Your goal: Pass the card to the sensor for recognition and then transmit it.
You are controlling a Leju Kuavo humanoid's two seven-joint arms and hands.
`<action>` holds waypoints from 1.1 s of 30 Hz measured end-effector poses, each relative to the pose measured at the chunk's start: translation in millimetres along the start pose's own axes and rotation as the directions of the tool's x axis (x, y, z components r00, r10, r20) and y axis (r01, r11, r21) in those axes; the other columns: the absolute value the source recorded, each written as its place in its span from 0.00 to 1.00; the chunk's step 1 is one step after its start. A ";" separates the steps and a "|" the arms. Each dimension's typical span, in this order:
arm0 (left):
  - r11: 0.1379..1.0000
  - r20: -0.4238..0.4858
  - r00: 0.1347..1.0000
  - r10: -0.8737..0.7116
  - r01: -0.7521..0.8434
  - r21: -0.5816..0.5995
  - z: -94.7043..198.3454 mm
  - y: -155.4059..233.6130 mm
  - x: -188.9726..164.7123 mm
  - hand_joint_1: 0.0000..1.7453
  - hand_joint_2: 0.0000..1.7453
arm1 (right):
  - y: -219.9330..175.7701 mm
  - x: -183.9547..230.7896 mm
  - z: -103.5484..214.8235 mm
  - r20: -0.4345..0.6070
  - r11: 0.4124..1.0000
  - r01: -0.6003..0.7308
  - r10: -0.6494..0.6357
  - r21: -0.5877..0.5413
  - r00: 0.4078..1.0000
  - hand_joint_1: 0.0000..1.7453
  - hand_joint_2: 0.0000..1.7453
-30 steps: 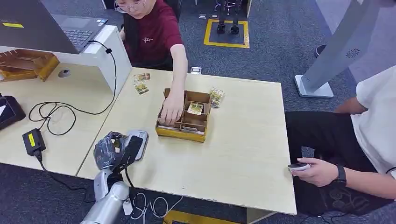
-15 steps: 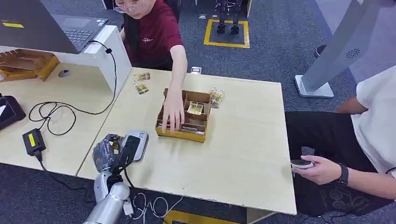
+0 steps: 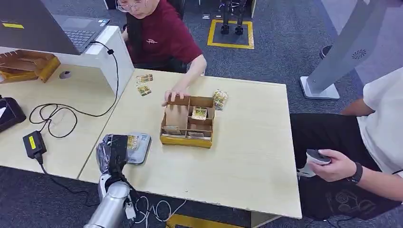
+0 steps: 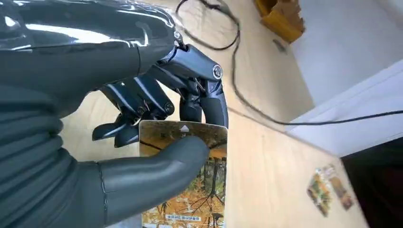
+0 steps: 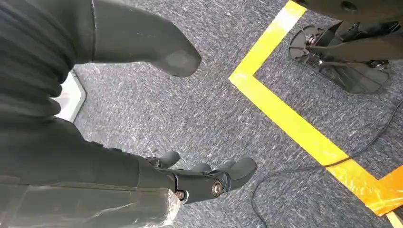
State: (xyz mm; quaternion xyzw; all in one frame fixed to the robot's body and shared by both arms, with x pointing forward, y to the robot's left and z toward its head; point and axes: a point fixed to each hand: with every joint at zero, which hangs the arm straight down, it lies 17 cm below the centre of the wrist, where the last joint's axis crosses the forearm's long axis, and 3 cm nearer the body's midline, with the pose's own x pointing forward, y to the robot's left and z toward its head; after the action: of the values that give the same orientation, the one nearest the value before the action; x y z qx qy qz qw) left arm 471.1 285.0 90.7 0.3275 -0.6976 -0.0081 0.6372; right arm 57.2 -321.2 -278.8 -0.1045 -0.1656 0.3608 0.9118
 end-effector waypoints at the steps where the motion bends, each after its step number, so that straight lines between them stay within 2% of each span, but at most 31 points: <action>1: 1.000 0.018 1.000 0.003 -0.004 0.005 -2.4 2.1 5.3 1.00 1.00 | 0.0 0.2 0.0 0.000 1.000 0.000 0.000 0.000 1.000 0.00 1.00; 13: 0.980 0.269 0.954 0.133 -0.166 0.107 -29.1 42.5 85.2 1.00 1.00 | 0.0 4.0 -0.5 0.017 0.999 -0.032 0.032 0.005 0.999 0.00 1.00; 21: 0.984 0.461 0.886 -0.060 -0.026 0.177 -40.2 55.9 136.5 1.00 1.00 | -4.0 11.5 -2.9 0.033 0.998 -0.063 0.063 0.013 0.997 0.00 1.00; 25: 0.977 0.484 0.868 -0.107 0.003 0.211 -43.3 61.6 143.8 1.00 1.00 | -4.7 14.8 -3.6 0.042 0.997 -0.076 0.076 0.018 0.996 0.00 1.00; 33: 0.972 0.472 0.873 -0.127 0.013 0.236 -48.0 64.3 143.2 1.00 1.00 | -7.1 19.2 -4.6 0.055 0.996 -0.090 0.089 0.018 0.995 0.00 1.00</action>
State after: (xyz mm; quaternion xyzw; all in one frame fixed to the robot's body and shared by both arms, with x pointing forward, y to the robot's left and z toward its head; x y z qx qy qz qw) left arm 489.1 288.0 253.8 0.4104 -0.8185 -0.0335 0.4006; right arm 76.5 -313.3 -276.4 -0.0927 -0.1817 0.4057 0.8909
